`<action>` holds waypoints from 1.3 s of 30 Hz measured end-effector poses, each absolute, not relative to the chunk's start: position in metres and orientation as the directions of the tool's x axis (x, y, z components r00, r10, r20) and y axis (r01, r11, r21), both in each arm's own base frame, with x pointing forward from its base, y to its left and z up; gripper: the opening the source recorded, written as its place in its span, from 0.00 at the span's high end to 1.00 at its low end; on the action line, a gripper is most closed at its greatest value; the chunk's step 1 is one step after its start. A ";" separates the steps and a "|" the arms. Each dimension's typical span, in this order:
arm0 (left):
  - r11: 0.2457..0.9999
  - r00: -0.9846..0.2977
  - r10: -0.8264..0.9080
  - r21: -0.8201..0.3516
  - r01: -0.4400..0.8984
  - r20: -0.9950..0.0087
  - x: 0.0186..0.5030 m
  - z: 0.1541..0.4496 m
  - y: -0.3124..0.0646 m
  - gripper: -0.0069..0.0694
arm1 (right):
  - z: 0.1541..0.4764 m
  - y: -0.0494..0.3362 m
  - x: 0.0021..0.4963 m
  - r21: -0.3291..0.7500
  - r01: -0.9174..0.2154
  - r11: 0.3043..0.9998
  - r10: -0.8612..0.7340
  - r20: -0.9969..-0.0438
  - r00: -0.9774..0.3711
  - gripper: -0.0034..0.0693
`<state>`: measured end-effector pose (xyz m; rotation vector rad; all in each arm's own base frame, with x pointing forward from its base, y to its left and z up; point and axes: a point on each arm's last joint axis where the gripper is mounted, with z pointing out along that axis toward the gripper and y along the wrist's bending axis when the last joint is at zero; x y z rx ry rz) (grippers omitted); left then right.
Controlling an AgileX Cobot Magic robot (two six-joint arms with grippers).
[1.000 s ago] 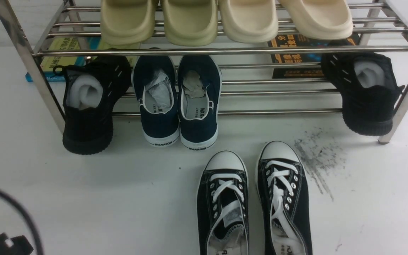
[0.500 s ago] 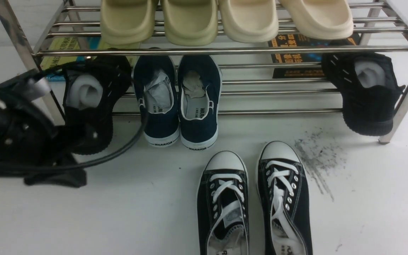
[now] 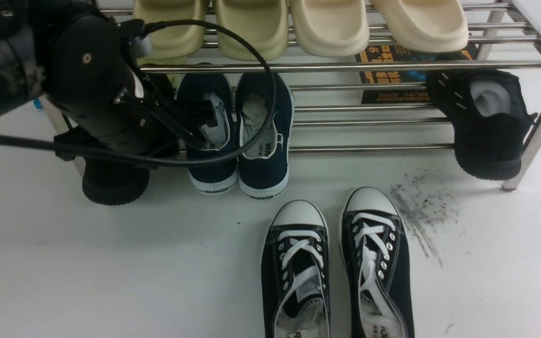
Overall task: Take the shoes off the shelf with your hand on the white table.
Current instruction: 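Grasp the leftmost shoe on the bottom shelf of the shoe rack with the left gripper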
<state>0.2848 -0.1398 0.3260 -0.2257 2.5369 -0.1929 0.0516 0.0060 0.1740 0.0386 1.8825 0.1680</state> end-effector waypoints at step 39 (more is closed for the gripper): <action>0.998 -0.780 -0.064 -0.048 -0.044 -0.622 0.352 0.262 -0.168 0.43 | 0.174 0.006 0.052 0.136 -0.058 0.989 0.111 -0.943 -0.314 0.63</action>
